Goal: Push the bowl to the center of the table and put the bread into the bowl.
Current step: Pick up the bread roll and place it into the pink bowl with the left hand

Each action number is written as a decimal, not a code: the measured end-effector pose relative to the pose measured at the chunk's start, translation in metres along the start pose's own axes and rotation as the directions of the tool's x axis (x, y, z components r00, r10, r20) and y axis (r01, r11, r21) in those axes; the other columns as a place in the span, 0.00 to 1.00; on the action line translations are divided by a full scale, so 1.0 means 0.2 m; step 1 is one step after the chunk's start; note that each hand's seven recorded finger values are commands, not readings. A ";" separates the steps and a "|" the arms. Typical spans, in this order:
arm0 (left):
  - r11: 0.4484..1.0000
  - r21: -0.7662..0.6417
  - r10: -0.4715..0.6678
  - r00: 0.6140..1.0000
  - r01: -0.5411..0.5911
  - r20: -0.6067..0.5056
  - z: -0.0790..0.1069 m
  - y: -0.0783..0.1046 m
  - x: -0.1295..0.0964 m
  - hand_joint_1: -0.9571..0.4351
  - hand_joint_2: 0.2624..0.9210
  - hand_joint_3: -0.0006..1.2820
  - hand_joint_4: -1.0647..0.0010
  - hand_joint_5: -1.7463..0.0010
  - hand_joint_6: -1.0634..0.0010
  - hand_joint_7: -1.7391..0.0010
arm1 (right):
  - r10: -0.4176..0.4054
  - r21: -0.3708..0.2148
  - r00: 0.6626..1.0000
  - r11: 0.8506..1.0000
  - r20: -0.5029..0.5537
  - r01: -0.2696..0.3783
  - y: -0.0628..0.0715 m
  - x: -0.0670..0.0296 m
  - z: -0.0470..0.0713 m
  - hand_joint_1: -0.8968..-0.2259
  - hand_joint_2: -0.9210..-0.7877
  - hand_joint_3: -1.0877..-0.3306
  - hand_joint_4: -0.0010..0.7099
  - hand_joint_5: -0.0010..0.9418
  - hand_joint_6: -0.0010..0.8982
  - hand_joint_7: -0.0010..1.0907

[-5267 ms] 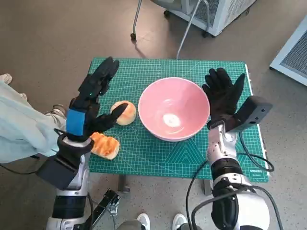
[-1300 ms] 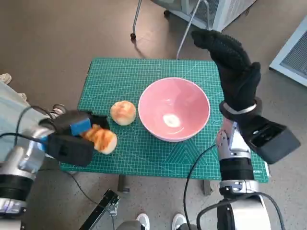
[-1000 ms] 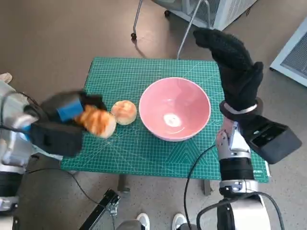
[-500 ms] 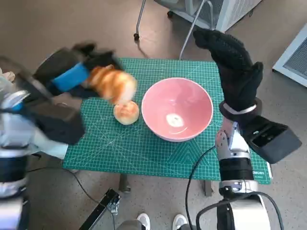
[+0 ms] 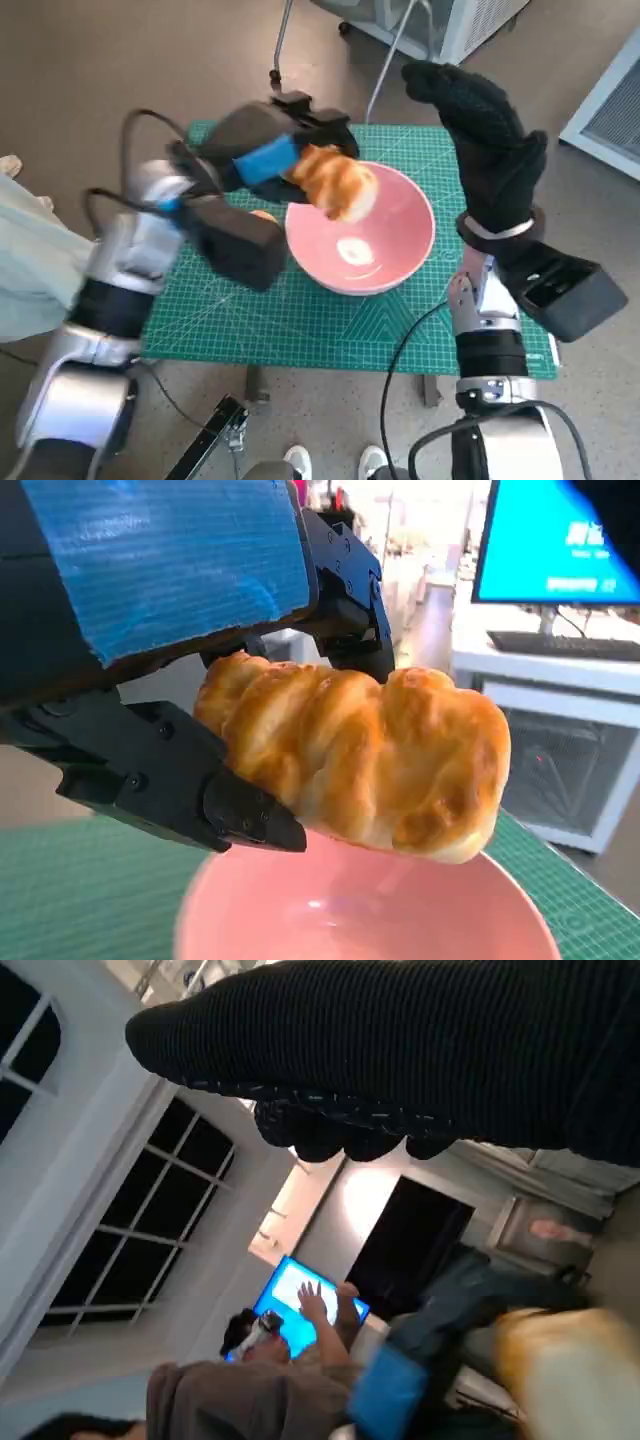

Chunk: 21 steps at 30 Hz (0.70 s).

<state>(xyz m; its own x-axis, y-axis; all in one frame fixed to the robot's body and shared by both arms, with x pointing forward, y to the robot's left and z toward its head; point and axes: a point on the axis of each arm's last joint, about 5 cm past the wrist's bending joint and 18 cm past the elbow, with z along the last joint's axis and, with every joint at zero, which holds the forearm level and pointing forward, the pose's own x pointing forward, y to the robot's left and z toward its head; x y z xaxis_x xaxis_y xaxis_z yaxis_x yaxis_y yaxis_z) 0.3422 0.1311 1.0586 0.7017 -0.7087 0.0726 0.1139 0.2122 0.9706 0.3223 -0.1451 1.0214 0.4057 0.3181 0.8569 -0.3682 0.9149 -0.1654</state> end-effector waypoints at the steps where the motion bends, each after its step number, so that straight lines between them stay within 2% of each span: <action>1: 1.000 0.000 -0.008 1.000 0.008 -0.006 -0.01 -0.02 0.01 0.69 1.00 0.11 0.47 0.25 0.45 0.31 | 0.000 -0.001 1.000 1.000 0.001 0.000 0.00 0.000 0.00 0.31 0.00 0.39 0.40 0.01 0.00 0.74; 3: 1.000 -0.006 -0.027 0.999 0.027 -0.021 -0.02 -0.07 0.03 0.69 1.00 0.12 0.48 0.24 0.47 0.30 | 0.000 -0.003 1.000 1.000 0.003 0.000 0.00 -0.002 0.00 0.31 0.00 0.39 0.40 0.01 0.00 0.73; 5: 0.999 -0.010 -0.053 0.998 0.053 -0.040 -0.03 -0.11 0.04 0.69 1.00 0.17 0.52 0.21 0.55 0.25 | -0.001 -0.006 1.000 1.000 0.004 0.001 0.00 -0.005 0.00 0.31 0.00 0.39 0.40 0.01 0.00 0.73; 6: 0.998 -0.014 -0.067 0.997 0.066 -0.050 -0.03 -0.14 0.04 0.64 1.00 0.19 0.58 0.27 0.58 0.22 | -0.001 -0.007 1.000 1.000 0.003 0.001 0.00 -0.007 0.00 0.31 0.00 0.39 0.40 0.01 0.00 0.73; 7: 0.996 -0.025 -0.084 0.994 0.083 -0.063 -0.04 -0.16 0.04 0.57 1.00 0.23 0.63 0.38 0.62 0.17 | -0.001 -0.009 1.000 1.000 0.003 0.001 -0.01 -0.009 0.00 0.31 0.00 0.39 0.40 0.01 0.00 0.73; 8: 0.995 -0.034 -0.101 0.992 0.099 -0.074 -0.04 -0.18 0.04 0.59 0.94 0.22 0.72 0.54 0.74 0.32 | -0.002 -0.010 1.000 1.000 0.002 0.002 -0.01 -0.012 0.00 0.31 0.00 0.39 0.40 0.01 0.00 0.73; 9: 0.992 -0.044 -0.121 0.989 0.118 -0.088 -0.05 -0.19 0.05 0.60 0.93 0.21 0.74 0.61 0.77 0.39 | -0.002 -0.011 1.000 1.000 0.001 0.002 -0.01 -0.014 0.00 0.31 0.00 0.39 0.40 0.01 0.00 0.73; 10: 0.989 -0.055 -0.145 0.984 0.140 -0.103 -0.05 -0.20 0.05 0.61 0.91 0.17 0.77 0.74 0.81 0.51 | -0.003 -0.013 1.000 1.000 0.000 0.003 -0.01 -0.016 0.00 0.31 0.00 0.39 0.40 0.01 0.00 0.73; 11: 0.985 -0.064 -0.169 0.978 0.162 -0.119 -0.06 -0.21 0.05 0.61 0.90 0.14 0.79 0.83 0.83 0.59 | -0.003 -0.014 1.000 1.000 0.000 0.003 -0.01 -0.018 0.00 0.31 0.00 0.39 0.40 0.01 0.00 0.73; 14: 0.973 -0.083 -0.224 0.963 0.214 -0.151 -0.07 -0.22 0.04 0.59 0.89 0.08 0.83 0.94 0.86 0.70 | -0.004 -0.017 1.000 1.000 -0.001 0.004 -0.01 -0.023 0.01 0.30 0.00 0.39 0.40 0.01 0.00 0.73; 21: 0.962 -0.107 -0.268 0.949 0.253 -0.167 -0.08 -0.18 0.04 0.54 0.88 0.04 0.91 0.99 0.91 0.76 | -0.009 -0.019 1.000 1.000 0.000 0.009 -0.02 -0.027 0.01 0.30 0.00 0.40 0.40 0.01 0.00 0.73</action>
<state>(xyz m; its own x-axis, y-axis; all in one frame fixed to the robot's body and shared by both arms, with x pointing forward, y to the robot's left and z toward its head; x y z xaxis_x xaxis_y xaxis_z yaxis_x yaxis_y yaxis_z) 0.3538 0.1286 1.0208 0.7525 -0.6173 -0.2295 0.3621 0.0968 0.9271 0.3198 -0.1501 1.0181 0.4084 0.3101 0.8585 -0.3485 0.9223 -0.1674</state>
